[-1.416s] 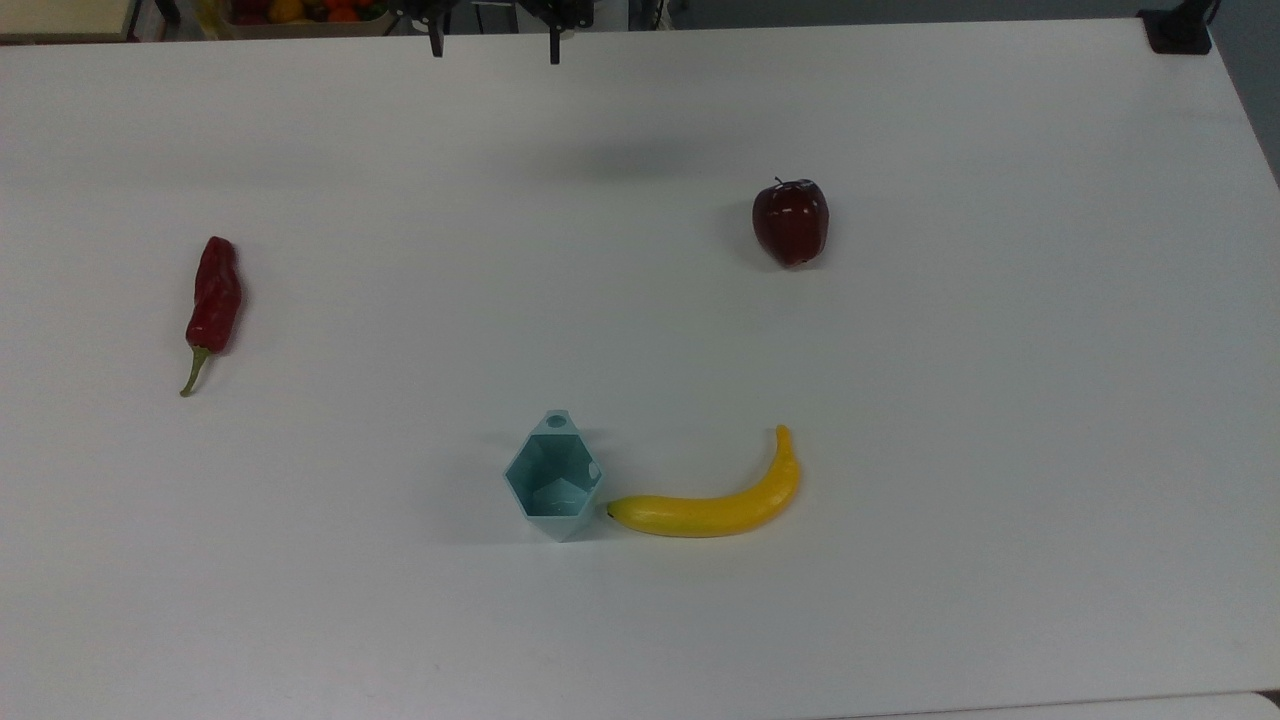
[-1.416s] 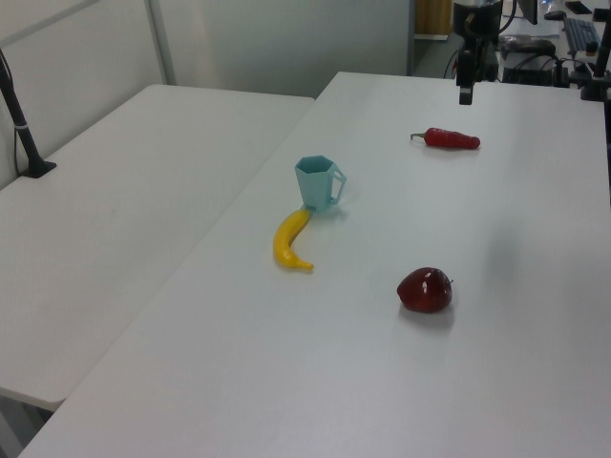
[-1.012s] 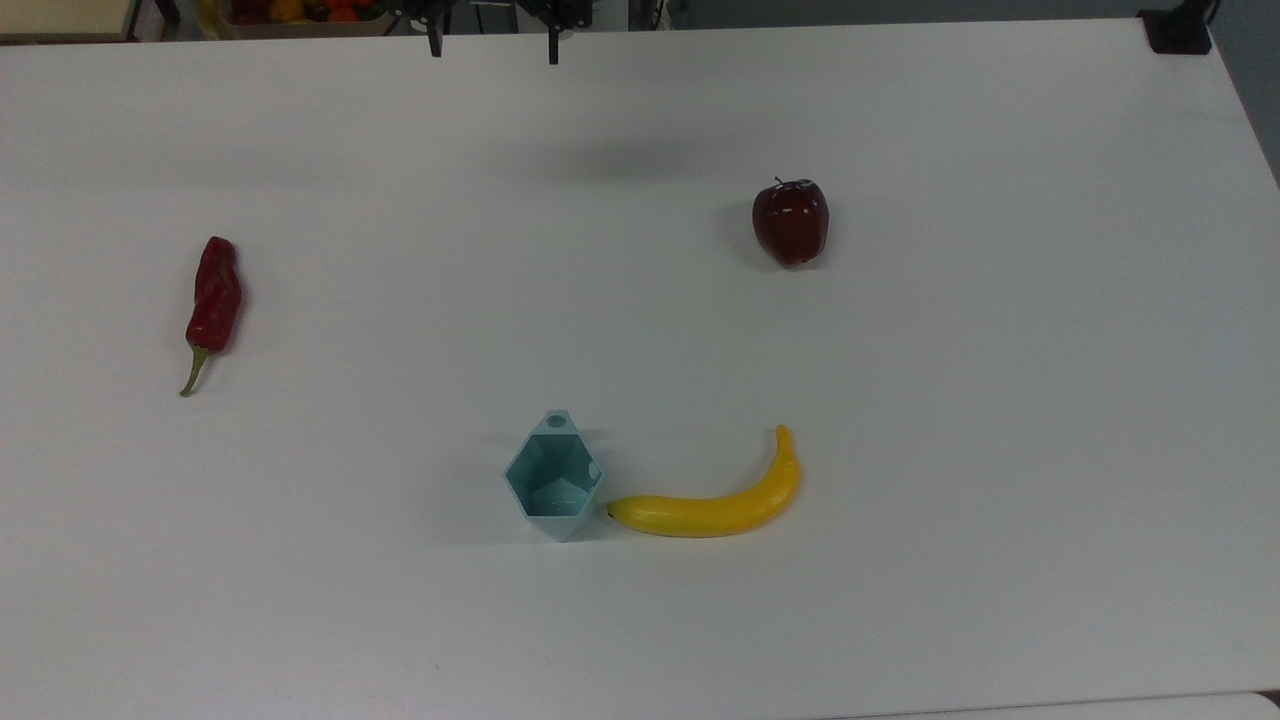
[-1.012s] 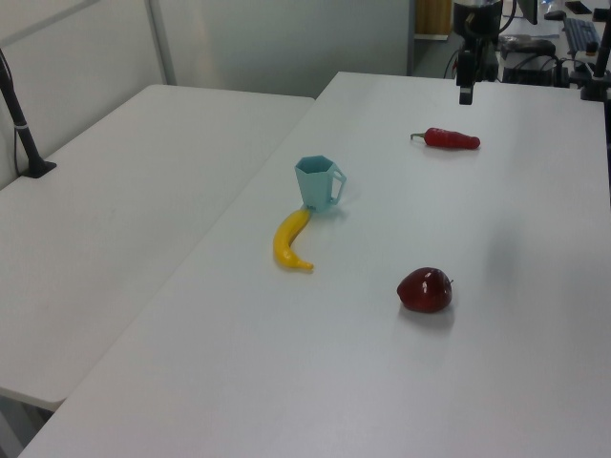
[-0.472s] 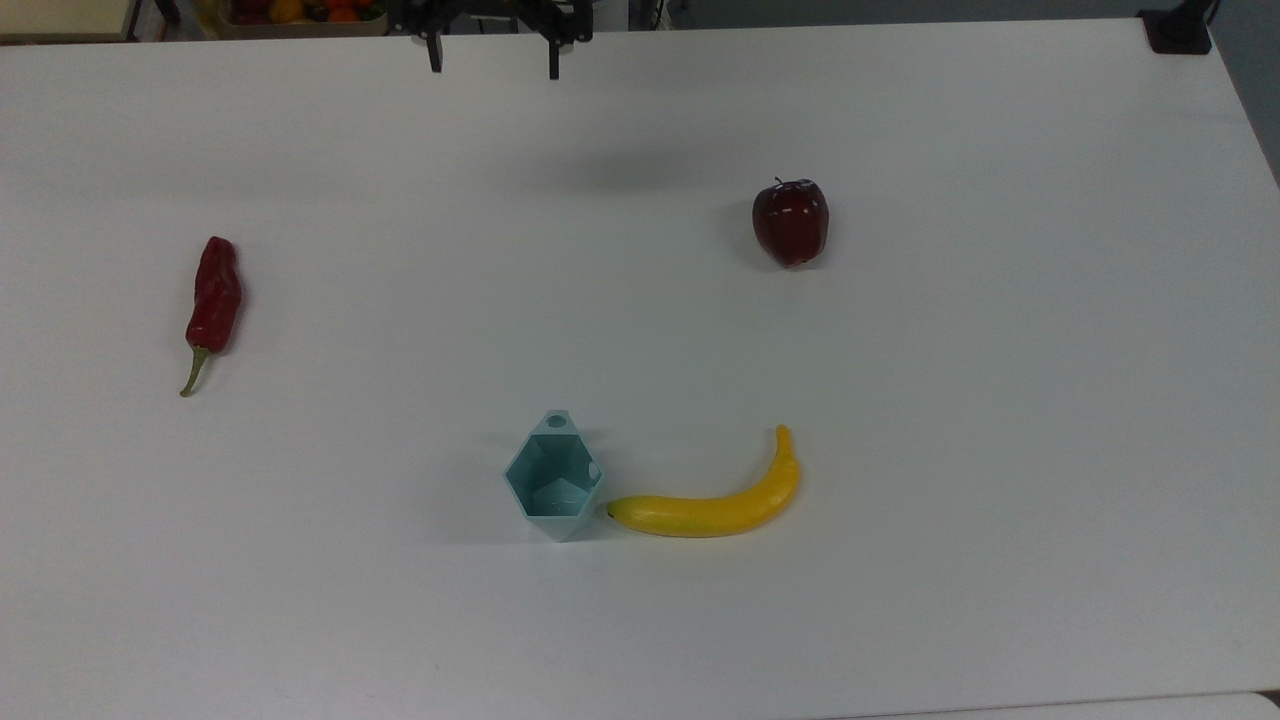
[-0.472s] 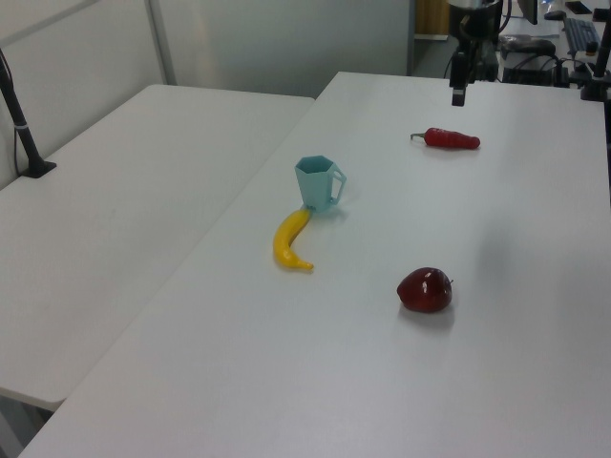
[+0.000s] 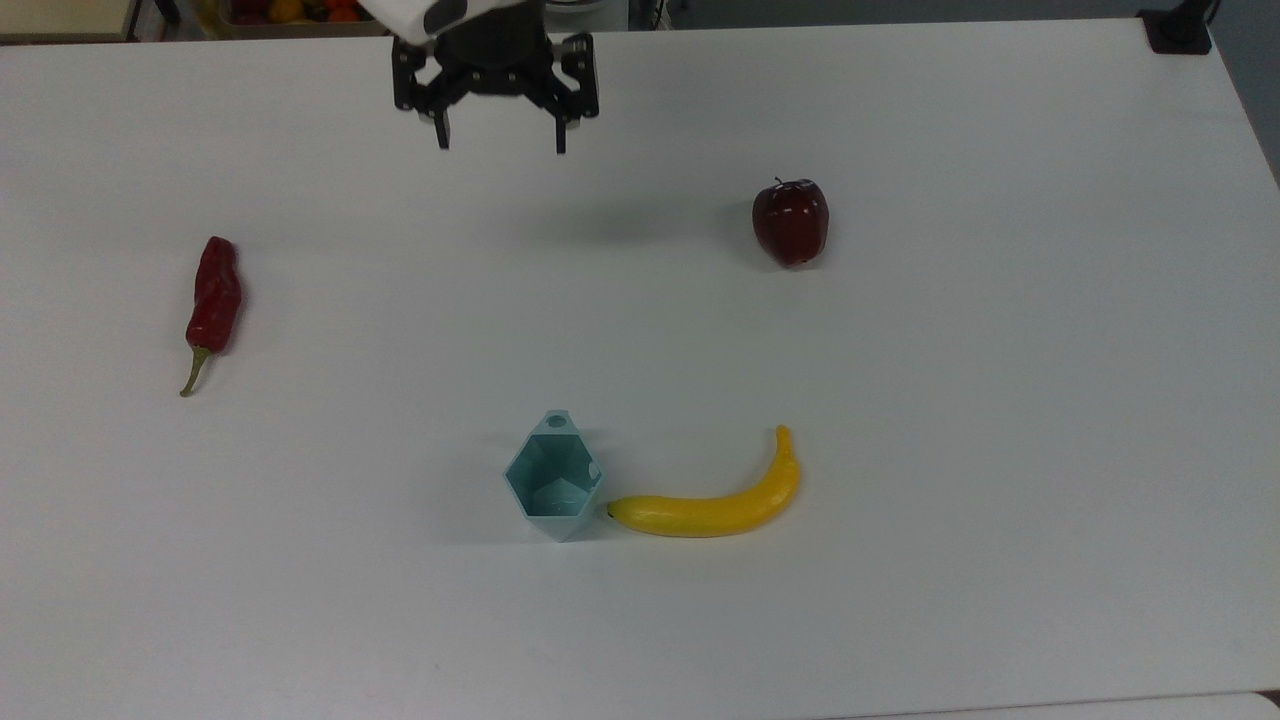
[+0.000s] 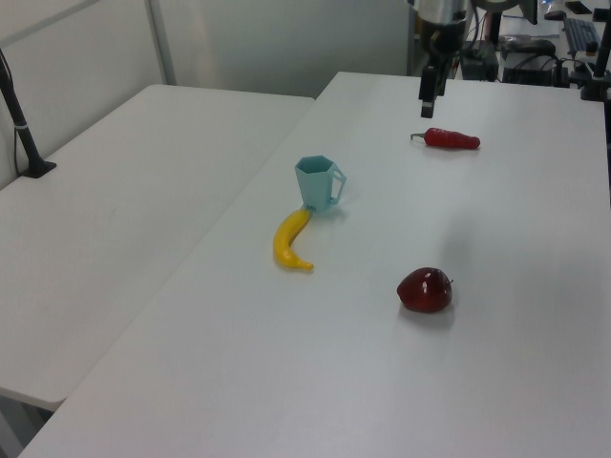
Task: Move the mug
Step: 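Move the open gripper down toward the teal mug beside the banana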
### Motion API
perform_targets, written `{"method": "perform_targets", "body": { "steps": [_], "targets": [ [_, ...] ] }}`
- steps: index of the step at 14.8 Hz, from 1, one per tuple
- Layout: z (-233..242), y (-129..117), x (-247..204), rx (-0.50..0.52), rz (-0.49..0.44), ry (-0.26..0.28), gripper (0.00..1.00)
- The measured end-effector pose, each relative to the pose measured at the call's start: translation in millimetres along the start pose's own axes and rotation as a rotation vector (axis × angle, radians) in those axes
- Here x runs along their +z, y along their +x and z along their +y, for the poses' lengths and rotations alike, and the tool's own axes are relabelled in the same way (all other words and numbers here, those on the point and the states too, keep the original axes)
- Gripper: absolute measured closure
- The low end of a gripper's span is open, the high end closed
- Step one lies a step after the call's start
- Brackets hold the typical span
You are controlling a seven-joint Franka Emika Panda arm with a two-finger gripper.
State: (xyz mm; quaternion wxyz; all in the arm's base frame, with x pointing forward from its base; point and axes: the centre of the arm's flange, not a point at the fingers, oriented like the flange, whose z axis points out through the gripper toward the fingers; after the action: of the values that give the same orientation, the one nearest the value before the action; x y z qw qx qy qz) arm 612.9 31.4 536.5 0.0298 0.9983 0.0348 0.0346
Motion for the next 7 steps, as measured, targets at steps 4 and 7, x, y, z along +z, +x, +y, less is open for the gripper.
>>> {"method": "perform_targets", "body": {
  "steps": [4,7],
  "targets": [
    [-2,32,26,-0.001,0.058,0.010,0.00],
    [-5,51,51,-0.005,0.114,0.015,0.00]
  ]
}}
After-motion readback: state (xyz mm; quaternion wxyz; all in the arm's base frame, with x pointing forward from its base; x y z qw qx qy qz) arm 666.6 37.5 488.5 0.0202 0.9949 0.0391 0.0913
